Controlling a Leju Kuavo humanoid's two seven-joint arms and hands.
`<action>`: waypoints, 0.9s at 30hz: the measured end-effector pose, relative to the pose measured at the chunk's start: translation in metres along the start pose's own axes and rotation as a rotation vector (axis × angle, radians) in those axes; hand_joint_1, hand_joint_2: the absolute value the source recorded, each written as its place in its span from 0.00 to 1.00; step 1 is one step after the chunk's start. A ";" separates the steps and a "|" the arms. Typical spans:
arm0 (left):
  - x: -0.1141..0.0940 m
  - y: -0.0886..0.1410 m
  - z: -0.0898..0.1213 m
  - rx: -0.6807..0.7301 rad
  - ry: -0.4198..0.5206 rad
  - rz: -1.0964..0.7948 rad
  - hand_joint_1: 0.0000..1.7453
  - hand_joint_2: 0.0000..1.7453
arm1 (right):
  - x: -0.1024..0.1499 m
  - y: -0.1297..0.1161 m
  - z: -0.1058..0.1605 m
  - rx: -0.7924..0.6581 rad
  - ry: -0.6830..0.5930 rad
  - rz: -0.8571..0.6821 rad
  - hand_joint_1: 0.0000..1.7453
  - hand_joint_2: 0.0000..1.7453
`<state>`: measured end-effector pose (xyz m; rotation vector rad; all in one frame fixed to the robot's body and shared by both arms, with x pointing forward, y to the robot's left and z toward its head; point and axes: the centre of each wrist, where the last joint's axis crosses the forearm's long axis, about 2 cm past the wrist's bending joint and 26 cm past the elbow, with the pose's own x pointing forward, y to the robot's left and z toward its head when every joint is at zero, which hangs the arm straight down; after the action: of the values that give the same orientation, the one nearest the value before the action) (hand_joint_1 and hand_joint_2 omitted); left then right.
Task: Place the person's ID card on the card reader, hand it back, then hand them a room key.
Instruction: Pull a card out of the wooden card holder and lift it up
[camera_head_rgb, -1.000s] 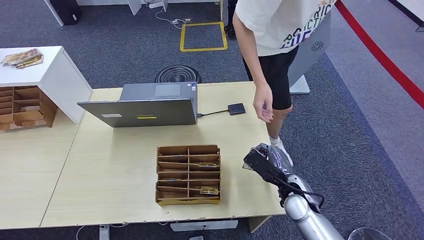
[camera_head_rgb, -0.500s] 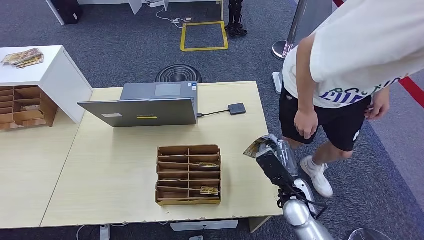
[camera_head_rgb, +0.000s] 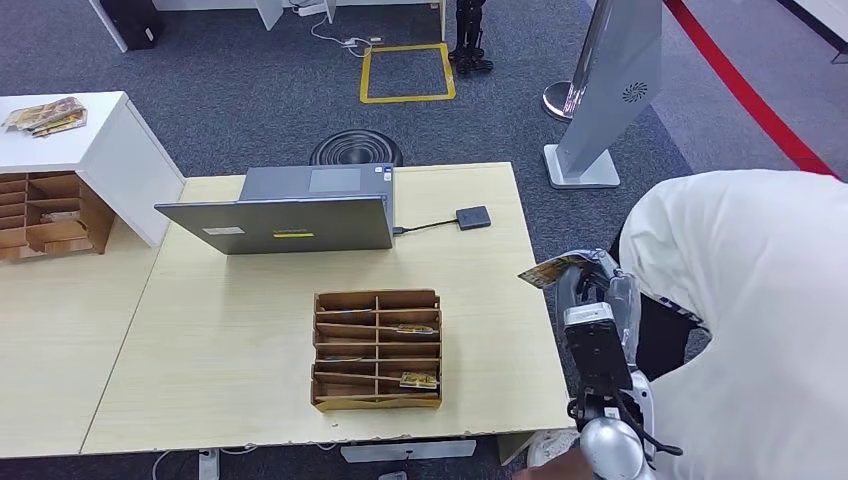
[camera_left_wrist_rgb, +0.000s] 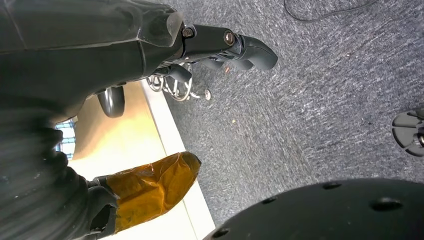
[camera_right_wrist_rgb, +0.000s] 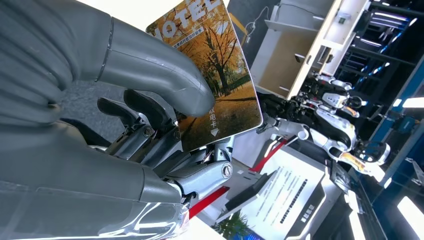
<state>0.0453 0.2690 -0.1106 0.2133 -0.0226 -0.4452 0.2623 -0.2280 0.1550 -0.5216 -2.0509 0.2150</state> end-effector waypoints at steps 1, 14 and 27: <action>0.000 0.000 0.000 0.000 0.000 0.000 0.00 1.00 | 0.001 0.000 0.000 -0.002 -0.001 -0.002 1.00 1.00; 0.000 -0.001 0.000 -0.002 -0.001 0.000 0.00 1.00 | 0.004 -0.002 0.000 -0.011 -0.009 -0.008 1.00 1.00; 0.000 -0.001 0.000 -0.003 -0.001 0.000 0.00 1.00 | 0.003 -0.001 0.001 -0.010 -0.005 -0.008 1.00 1.00</action>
<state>0.0453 0.2680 -0.1106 0.2106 -0.0229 -0.4457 0.2593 -0.2278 0.1574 -0.5193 -2.0591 0.2017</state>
